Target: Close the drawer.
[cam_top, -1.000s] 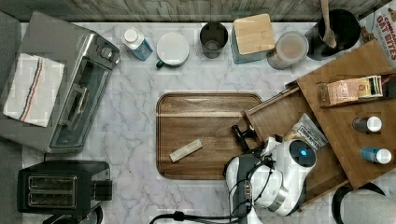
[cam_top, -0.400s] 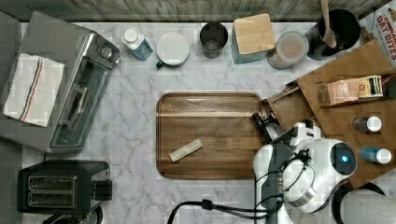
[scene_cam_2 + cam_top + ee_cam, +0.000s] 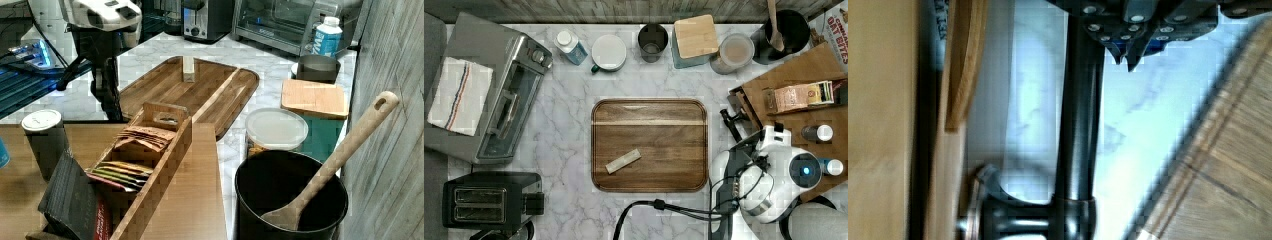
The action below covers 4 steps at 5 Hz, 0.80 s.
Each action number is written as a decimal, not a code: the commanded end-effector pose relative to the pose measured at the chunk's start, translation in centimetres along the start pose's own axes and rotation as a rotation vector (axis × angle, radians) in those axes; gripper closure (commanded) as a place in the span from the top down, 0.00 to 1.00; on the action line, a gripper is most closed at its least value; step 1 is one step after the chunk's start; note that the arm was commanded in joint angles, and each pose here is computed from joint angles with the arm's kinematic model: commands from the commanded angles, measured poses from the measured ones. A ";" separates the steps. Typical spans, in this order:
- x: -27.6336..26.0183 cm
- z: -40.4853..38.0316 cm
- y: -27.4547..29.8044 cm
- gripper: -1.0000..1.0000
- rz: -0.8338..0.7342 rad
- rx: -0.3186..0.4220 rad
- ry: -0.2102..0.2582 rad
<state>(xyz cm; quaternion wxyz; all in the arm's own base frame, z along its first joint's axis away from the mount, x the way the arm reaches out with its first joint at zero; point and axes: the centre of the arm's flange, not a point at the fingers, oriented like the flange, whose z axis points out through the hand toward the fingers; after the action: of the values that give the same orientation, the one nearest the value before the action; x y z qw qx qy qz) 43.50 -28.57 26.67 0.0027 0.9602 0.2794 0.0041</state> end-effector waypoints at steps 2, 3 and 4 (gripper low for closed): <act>1.4 -9.9 12.2 0.00 -0.008 -0.289 0.124; 1.4 -9.9 12.2 0.00 -0.007 -0.289 0.124; 1.4 -9.9 12.2 0.00 -0.007 -0.290 0.124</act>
<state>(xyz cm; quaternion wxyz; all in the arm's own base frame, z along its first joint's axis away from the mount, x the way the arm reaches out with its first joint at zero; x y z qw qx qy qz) 45.35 -30.76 26.46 -0.0235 0.9598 0.2796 -0.0081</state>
